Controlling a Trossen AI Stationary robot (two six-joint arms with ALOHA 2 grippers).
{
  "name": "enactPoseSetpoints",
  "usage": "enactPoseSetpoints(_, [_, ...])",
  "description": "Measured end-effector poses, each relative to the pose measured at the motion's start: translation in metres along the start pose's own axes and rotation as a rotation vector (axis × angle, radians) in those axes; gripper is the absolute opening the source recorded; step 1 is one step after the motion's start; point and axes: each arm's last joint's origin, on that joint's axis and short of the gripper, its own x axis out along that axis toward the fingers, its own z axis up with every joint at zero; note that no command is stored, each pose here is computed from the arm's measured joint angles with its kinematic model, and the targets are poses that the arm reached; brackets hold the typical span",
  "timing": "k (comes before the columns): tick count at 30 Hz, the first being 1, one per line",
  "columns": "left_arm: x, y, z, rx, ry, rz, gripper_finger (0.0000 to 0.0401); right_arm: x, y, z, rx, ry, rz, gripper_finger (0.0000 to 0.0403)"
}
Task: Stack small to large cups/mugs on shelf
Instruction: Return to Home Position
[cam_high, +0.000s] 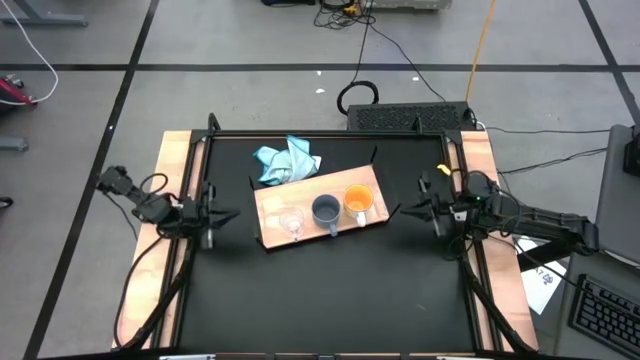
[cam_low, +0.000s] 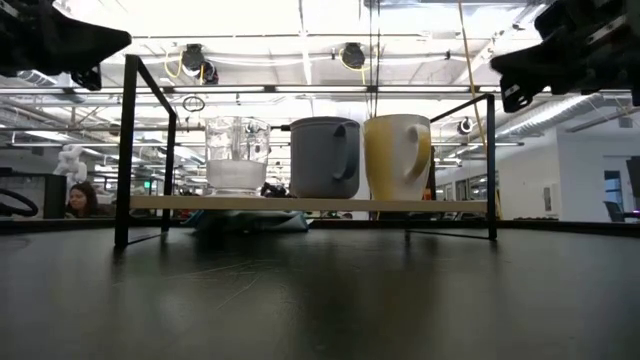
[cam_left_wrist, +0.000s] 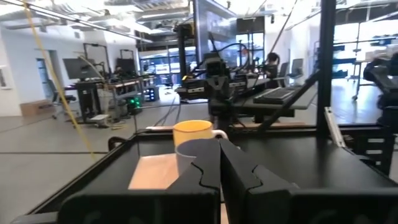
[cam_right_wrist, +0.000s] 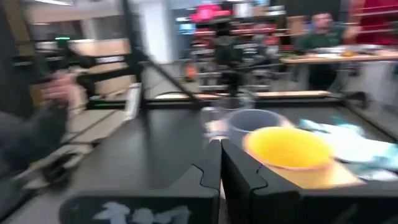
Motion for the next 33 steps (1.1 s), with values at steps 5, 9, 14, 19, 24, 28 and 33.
enactPoseSetpoints(5, [-0.001, -0.002, 0.005, -0.034, -0.041, -0.024, 0.0000, -0.001, 0.003, 0.001, 0.009, -0.003, 0.087, 0.0000])
enactPoseSetpoints(9, [-0.002, -0.003, 0.005, -0.005, -0.035, -0.028, 0.0000, -0.003, 0.004, 0.001, 0.012, -0.010, 0.085, 0.0000])
enactPoseSetpoints(14, [-0.003, -0.003, 0.004, -0.008, -0.017, 0.021, 0.0000, -0.003, 0.012, 0.000, 0.021, 0.003, 0.150, 0.0000])
enactPoseSetpoints(19, [-0.004, -0.004, 0.004, -0.015, -0.014, 0.011, 0.0000, -0.001, 0.021, -0.001, 0.011, 0.006, 0.212, 0.0000])
enactPoseSetpoints(24, [-0.005, -0.004, 0.000, -0.029, 0.031, 0.063, 0.0000, 0.003, 0.027, -0.015, -0.039, -0.050, 0.254, 0.0000])
enactPoseSetpoints(28, [-0.006, -0.006, -0.004, -0.011, 0.061, 0.041, 0.0000, 0.001, 0.031, -0.008, -0.040, -0.192, 0.276, 0.0000])
enactPoseSetpoints(33, [-0.007, -0.008, -0.004, -0.040, 0.065, -0.001, 0.0000, 0.002, 0.032, -0.011, -0.008, -0.161, 0.273, 0.0000])
